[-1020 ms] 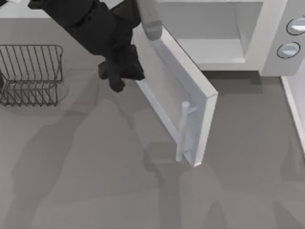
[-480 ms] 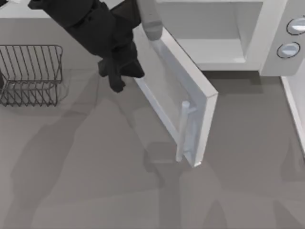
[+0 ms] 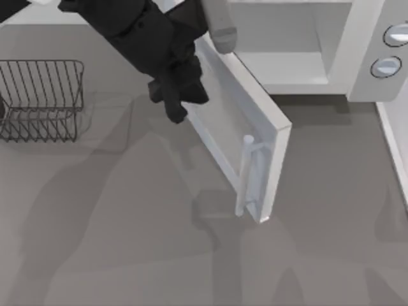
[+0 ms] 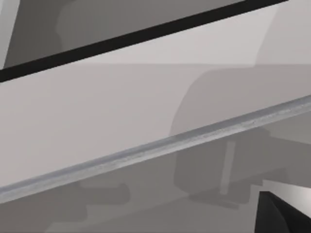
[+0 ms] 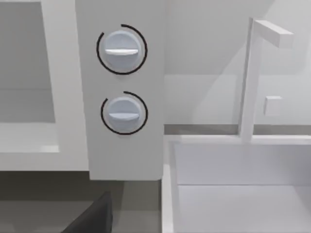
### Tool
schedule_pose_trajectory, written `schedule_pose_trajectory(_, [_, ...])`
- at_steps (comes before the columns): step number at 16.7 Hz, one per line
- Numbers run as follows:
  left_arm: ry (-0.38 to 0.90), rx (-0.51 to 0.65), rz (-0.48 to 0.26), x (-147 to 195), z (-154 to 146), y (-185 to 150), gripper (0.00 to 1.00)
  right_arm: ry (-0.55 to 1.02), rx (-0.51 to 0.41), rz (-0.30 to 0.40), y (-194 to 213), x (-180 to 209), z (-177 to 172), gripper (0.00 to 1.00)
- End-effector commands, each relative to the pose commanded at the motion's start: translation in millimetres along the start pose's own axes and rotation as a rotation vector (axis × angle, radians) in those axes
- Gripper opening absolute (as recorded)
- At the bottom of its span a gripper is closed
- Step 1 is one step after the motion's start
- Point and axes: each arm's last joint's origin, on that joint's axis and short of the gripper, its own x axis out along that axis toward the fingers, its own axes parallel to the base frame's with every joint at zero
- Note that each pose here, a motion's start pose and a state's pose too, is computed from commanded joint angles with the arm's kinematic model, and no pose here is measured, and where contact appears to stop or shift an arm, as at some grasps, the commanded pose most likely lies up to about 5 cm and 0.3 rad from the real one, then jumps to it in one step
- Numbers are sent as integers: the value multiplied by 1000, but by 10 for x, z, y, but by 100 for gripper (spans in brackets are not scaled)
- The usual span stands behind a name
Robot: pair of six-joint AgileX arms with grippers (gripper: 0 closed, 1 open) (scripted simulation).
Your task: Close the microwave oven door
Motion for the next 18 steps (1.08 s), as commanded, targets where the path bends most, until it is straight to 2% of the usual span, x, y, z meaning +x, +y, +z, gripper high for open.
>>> schedule_pose_trajectory(18, [-1, -6, 1, 174, 307, -66, 0, 0, 0, 0, 0, 0, 0, 100])
